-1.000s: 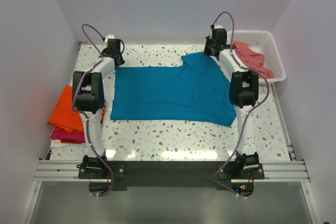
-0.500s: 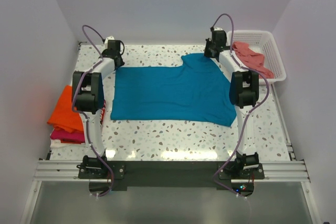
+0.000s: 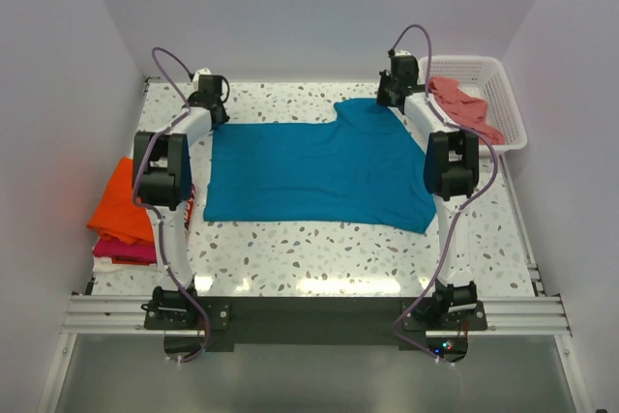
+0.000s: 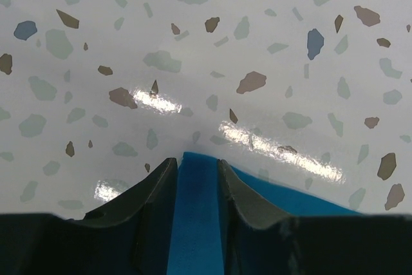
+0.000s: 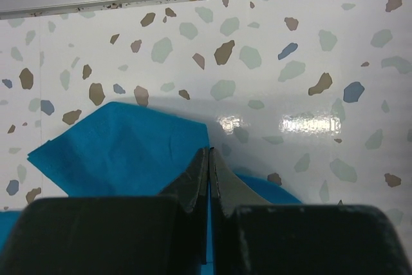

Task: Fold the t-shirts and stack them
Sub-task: Fold the tshirt

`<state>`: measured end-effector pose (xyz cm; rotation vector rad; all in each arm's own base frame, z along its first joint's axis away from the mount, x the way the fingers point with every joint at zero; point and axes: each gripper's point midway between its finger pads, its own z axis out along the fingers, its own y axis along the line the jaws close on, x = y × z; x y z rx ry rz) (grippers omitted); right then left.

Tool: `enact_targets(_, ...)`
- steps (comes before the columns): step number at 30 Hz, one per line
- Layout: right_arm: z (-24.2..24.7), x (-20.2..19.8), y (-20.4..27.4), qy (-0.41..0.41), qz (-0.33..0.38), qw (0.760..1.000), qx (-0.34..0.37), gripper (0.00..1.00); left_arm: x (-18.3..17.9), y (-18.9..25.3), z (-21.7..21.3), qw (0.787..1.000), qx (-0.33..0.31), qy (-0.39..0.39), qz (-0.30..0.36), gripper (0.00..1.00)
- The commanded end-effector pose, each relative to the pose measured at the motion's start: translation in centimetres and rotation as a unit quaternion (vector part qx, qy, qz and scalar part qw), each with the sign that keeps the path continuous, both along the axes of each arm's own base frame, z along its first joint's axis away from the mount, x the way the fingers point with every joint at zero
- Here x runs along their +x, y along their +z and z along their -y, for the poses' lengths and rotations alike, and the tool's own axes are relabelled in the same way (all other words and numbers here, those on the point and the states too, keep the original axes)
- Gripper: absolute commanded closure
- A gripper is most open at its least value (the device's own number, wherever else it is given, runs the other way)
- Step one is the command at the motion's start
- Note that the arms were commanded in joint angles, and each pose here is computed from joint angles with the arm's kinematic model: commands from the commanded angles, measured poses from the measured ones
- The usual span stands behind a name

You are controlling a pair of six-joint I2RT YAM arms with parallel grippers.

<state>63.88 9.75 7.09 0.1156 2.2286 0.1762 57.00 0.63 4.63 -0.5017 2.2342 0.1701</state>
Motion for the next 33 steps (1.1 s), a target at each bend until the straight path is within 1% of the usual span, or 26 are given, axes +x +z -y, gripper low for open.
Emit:
enact_targets(1,-0.2,0.5,6.0,0.003,0.059,0.998,0.001,1.00,0.5,0.9,-0.2,1.000,-0.003,0.002,0.016,0.64)
enact_targets(12,-0.4,0.1,5.9,0.005,0.058,0.998,0.011,1.00,0.5,0.6,0.0,1.000,-0.008,-0.003,0.014,0.66)
enact_targets(22,-0.4,-0.5,5.4,0.006,0.054,0.998,0.015,1.00,0.3,-1.1,0.1,1.000,-0.010,0.002,-0.004,0.67)
enact_targets(24,-0.5,-0.5,5.4,0.006,0.051,0.999,0.015,1.00,0.3,-1.4,0.0,1.000,-0.010,0.005,-0.006,0.69)
enact_targets(25,-0.4,-0.6,5.3,0.006,0.050,0.999,0.015,1.00,0.3,-1.4,0.0,1.000,-0.010,0.005,-0.005,0.70)
enact_targets(26,-0.5,-0.6,5.4,0.007,0.051,0.999,0.016,1.00,0.4,-1.6,0.0,1.000,-0.011,0.007,-0.005,0.75)
enact_targets(30,-0.4,-0.7,5.3,0.007,0.048,0.999,0.014,1.00,1.0,-1.8,0.3,1.000,-0.019,0.004,-0.006,0.86)
enact_targets(31,-0.4,-0.7,5.4,0.008,0.049,0.999,0.013,1.00,1.1,-1.7,0.4,1.000,-0.021,0.004,-0.005,0.90)
enact_targets(33,-0.3,-0.7,6.0,0.006,0.053,0.999,0.011,1.00,1.4,-1.3,0.5,1.000,-0.023,0.002,0.000,0.93)
